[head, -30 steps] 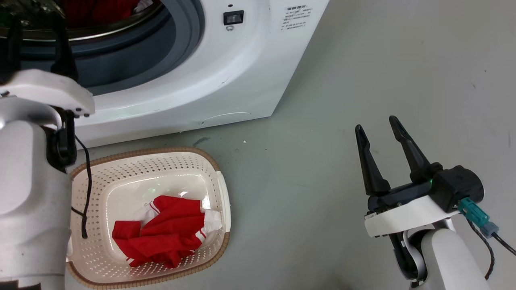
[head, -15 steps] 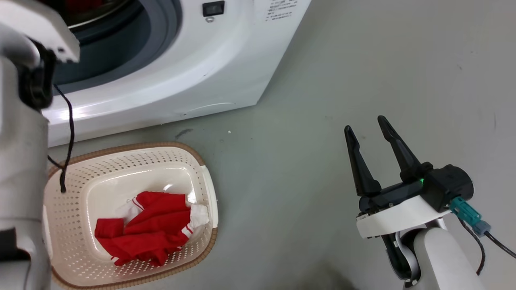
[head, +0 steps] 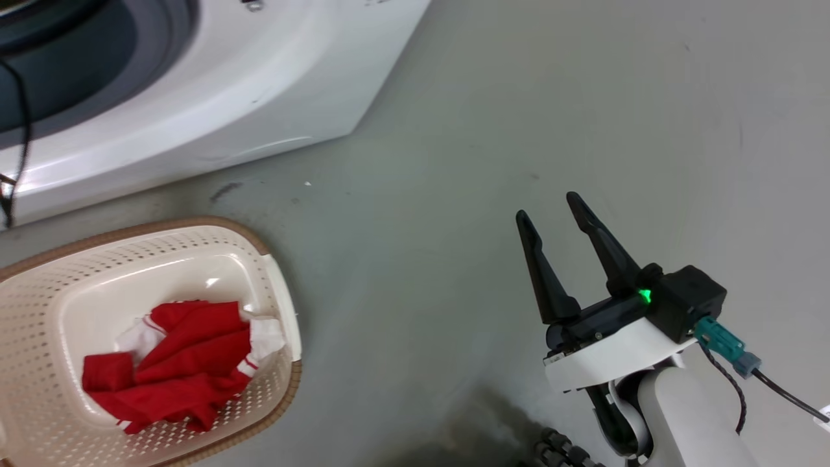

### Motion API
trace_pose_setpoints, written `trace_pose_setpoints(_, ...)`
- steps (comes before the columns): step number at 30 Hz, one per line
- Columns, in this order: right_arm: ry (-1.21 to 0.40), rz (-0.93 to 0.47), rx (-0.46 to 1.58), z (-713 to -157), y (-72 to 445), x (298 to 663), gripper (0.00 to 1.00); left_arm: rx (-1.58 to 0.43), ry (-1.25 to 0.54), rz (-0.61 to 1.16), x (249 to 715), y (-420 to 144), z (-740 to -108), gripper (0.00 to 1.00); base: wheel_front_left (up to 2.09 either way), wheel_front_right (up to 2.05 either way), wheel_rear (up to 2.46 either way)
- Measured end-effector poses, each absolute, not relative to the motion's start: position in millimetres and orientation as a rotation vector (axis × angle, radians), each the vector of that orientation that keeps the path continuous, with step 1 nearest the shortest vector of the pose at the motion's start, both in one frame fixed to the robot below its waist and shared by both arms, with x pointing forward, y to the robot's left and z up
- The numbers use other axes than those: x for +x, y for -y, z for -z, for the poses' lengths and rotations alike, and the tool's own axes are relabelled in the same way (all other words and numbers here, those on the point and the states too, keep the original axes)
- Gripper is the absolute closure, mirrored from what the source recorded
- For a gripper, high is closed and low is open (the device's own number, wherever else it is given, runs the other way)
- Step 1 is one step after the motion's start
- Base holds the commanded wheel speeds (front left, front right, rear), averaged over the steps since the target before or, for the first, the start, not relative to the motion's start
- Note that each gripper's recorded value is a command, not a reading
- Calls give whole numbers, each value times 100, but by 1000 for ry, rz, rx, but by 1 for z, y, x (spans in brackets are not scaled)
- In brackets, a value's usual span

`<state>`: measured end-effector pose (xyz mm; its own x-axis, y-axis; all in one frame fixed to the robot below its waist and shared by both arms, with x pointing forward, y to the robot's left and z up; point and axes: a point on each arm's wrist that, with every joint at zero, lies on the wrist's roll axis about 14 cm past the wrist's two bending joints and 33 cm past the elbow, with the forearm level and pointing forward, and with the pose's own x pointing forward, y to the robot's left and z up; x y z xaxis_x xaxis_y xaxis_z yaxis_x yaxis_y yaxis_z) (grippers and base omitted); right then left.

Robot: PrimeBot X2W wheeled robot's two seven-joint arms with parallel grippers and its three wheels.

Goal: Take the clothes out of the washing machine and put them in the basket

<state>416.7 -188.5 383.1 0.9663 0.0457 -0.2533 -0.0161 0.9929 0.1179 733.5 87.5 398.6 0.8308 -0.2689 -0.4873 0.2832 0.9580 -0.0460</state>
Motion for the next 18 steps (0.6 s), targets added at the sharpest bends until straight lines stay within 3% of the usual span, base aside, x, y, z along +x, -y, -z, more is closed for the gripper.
trace_pose_setpoints(17, -336, 38, 146, -365, 202, 398, 0, 94, -919, 281, 734, -73, -311, 0, 0, 0, 0)
trace_pose_setpoints(18, -337, 41, 147, -365, 203, 398, 0, 97, -907, 266, 736, -75, -312, 26, 0, 0, 0)
